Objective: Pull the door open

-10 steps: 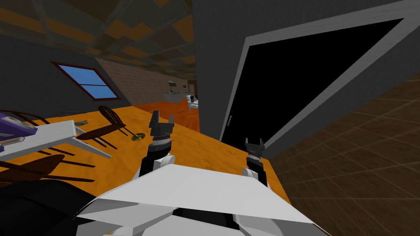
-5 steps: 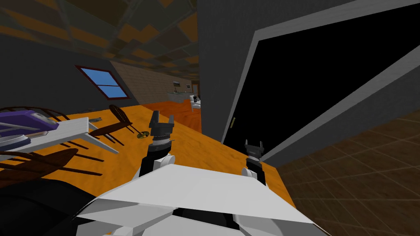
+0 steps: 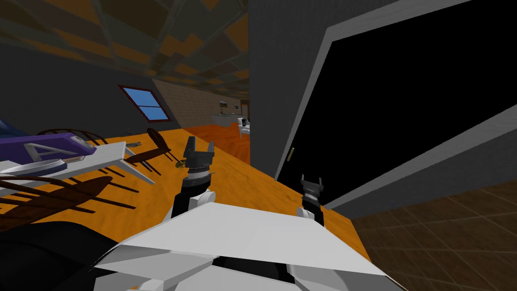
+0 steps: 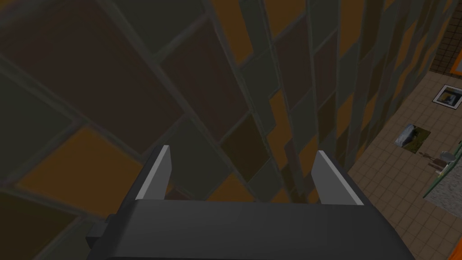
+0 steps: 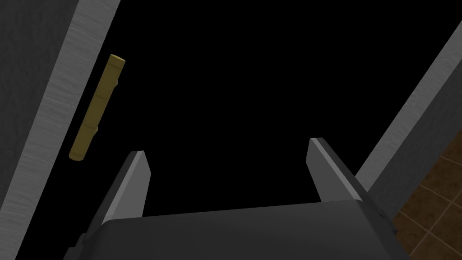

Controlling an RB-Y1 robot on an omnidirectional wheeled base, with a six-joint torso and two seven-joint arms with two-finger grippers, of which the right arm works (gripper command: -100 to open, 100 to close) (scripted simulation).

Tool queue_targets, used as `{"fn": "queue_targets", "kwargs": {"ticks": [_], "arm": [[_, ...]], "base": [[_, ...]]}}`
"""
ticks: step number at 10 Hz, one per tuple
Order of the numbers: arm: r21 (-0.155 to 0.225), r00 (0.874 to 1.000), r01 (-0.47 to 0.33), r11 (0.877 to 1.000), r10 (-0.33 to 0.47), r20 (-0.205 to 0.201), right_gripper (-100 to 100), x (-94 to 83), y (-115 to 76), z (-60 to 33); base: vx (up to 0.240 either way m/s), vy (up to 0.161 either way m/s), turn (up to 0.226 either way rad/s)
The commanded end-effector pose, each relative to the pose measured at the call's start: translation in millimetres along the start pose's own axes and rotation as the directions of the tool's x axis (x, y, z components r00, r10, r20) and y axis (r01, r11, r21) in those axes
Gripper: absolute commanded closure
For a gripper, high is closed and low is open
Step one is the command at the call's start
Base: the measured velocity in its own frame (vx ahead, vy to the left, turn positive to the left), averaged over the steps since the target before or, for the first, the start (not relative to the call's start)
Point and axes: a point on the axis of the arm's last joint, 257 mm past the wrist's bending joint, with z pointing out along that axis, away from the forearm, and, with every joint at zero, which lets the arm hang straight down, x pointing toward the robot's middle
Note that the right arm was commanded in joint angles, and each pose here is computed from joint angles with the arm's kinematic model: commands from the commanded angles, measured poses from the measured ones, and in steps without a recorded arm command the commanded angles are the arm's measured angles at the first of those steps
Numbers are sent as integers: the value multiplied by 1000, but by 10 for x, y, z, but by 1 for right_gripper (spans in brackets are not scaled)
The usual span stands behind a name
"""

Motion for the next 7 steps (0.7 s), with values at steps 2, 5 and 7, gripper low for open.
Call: {"fn": "queue_targets", "kwargs": {"ticks": [2,5,7], "arm": [[-8,997,-64,998,64,39,-100,-179,-25,-38],[-22,987,-132,991,133,84,-100,-390,-75,-82],[-34,978,-174,984,177,113,-100,-520,-108,-118]], "base": [[102,-21,110],[99,-27,118],[95,-35,103]]}}
